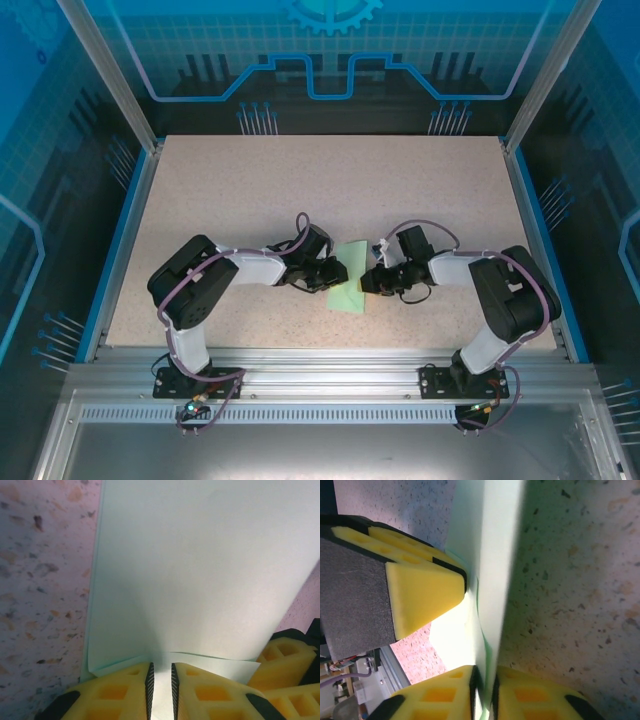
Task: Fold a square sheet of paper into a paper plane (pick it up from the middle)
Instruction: Turn over the paper at the center of the table.
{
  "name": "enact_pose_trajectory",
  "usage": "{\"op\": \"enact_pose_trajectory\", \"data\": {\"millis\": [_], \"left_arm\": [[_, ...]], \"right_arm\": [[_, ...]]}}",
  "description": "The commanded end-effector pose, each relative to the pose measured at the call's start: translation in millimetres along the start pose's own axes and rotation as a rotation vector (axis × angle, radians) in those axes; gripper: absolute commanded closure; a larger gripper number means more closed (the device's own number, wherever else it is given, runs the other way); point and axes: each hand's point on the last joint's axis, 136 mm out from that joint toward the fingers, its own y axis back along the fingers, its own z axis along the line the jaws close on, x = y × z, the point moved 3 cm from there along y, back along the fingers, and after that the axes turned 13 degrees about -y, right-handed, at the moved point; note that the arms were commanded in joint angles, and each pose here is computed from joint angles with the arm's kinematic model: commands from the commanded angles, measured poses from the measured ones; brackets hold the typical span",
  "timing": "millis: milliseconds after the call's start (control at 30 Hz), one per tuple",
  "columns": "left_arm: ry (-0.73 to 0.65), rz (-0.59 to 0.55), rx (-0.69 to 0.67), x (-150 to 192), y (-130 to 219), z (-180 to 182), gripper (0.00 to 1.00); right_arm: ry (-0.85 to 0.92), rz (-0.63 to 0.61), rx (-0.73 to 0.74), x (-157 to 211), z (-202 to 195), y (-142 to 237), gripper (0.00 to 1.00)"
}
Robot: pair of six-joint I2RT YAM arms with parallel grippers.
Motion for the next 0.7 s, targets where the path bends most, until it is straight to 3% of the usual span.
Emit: {"op": "enact_pose_trajectory", "data": {"millis": [0, 267, 467, 667], "left_arm": [[-0.017, -0.033, 0.053, -11, 15, -17, 0.77], [-0.026, -0.189, 0.019, -23, 64, -19, 0.68], [-0.009, -0.307, -0.11, -20, 105, 4, 0.64], [0.045, -0.41, -0.223, -12, 139, 31, 0.62]], "right_arm": [[0.025, 0.005, -0.009, 1, 13, 4, 0.9], [0.095, -0.096, 0.121, -3, 48, 50, 0.96], [0.138, -0.321, 0.621, -9, 64, 125, 0.92], [0.155, -0.416, 1.27, -14, 68, 176, 0.93]]}}
